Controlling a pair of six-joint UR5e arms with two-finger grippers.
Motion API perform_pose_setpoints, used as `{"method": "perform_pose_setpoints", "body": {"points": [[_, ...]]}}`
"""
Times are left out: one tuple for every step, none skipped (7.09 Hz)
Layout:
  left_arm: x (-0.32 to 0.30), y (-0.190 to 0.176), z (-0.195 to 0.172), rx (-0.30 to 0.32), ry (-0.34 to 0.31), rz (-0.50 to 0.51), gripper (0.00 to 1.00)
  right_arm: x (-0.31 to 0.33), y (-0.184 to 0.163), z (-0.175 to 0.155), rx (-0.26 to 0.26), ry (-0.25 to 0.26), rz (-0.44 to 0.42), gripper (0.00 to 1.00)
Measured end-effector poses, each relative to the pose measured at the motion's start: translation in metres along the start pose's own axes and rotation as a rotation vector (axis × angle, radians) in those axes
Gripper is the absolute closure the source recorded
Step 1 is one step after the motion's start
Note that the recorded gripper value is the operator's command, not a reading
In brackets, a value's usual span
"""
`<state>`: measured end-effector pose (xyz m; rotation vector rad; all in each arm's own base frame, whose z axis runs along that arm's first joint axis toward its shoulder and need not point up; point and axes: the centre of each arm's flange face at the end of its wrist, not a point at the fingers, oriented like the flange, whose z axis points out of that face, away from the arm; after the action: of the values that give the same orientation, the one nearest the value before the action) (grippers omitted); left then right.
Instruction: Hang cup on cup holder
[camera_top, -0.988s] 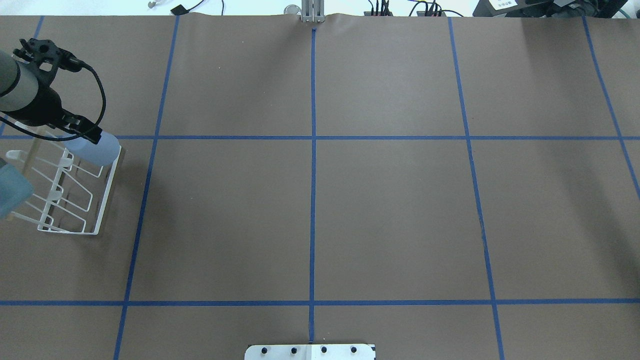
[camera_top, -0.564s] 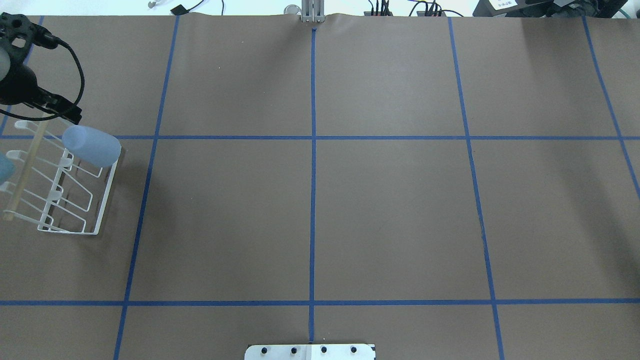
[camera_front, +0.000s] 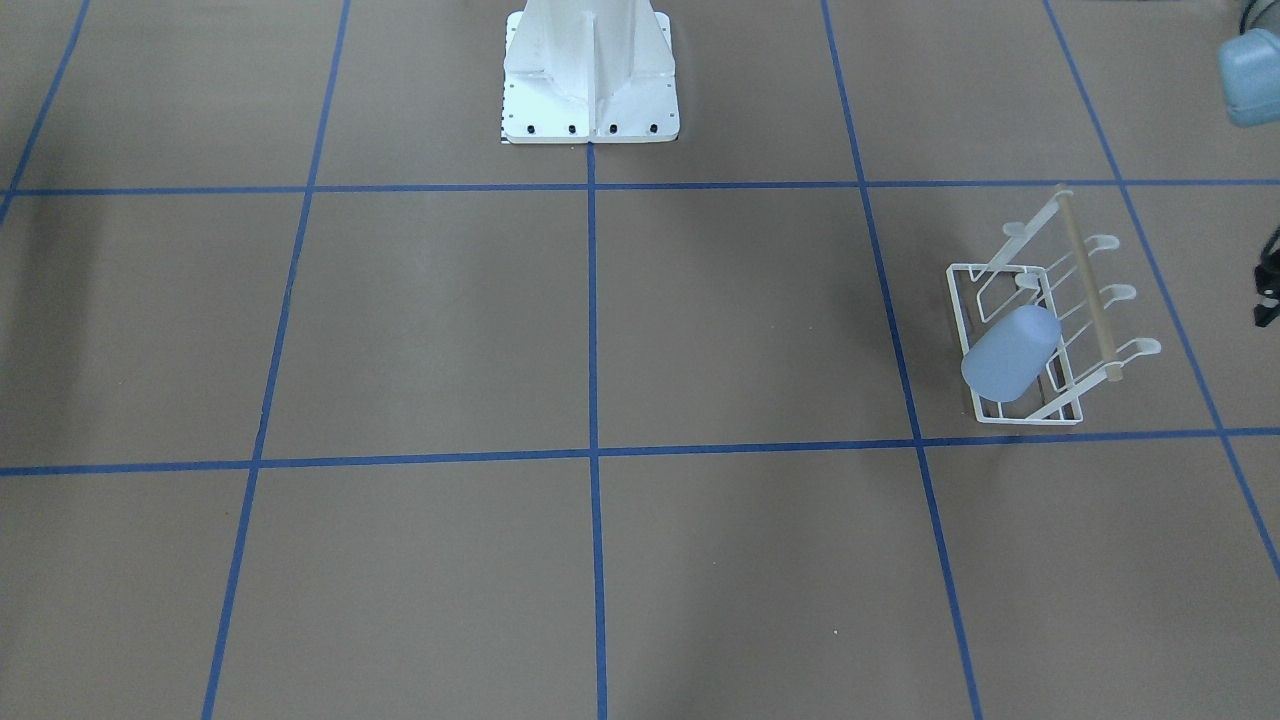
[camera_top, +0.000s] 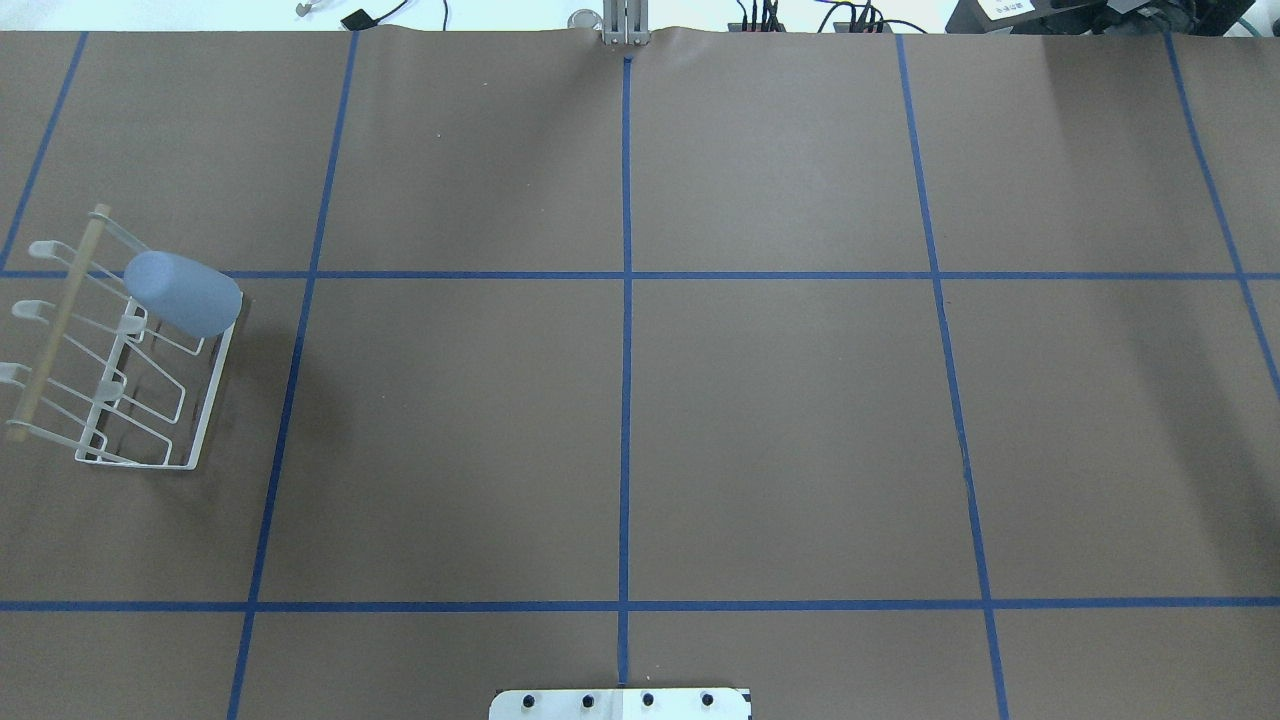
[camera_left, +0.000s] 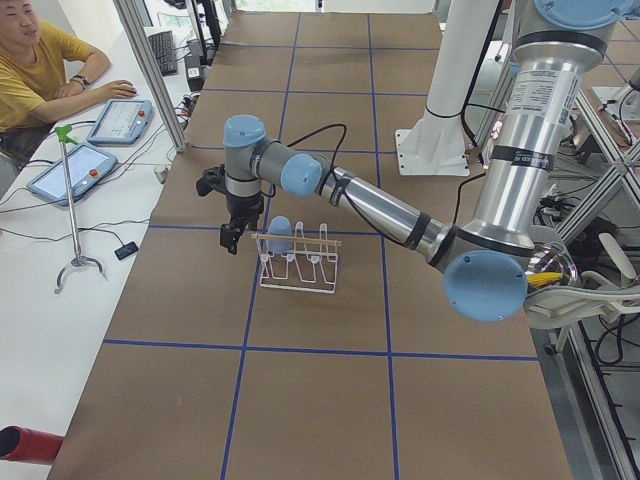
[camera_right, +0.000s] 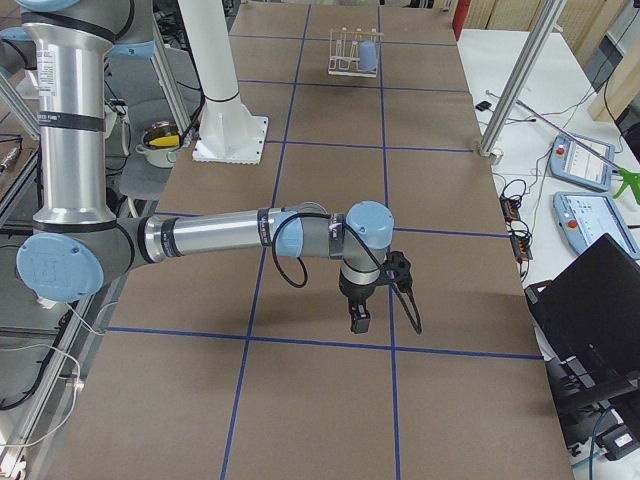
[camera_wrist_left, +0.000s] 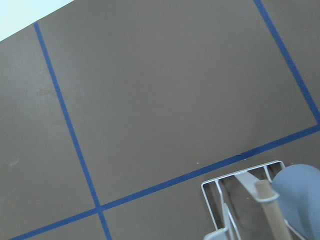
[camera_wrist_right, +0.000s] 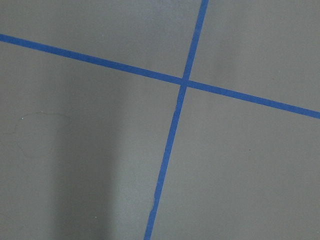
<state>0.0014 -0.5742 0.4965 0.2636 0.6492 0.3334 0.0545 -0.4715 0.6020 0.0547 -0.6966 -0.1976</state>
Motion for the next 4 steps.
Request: {"method": "perform_pose_setpoints", "body": {"points": [[-0.036, 0.025, 0.007, -0.020, 0.021, 0.011, 0.02, 0.000, -0.002, -0.001, 0.003, 0.000, 0.009, 0.00], [-0.060, 0.053, 0.015, -0.039, 0.034, -0.008, 0.02, -0.001, -0.003, -0.002, 0.005, 0.001, 0.012, 0.00], [-0.083, 0.085, 0.021, -0.051, 0.038, -0.055, 0.02, -0.001, -0.003, -0.003, 0.008, 0.001, 0.012, 0.00], [-0.099, 0.115, 0.022, -0.055, 0.037, -0.107, 0.02, -0.002, -0.004, -0.005, 0.011, 0.003, 0.011, 0.00]]}}
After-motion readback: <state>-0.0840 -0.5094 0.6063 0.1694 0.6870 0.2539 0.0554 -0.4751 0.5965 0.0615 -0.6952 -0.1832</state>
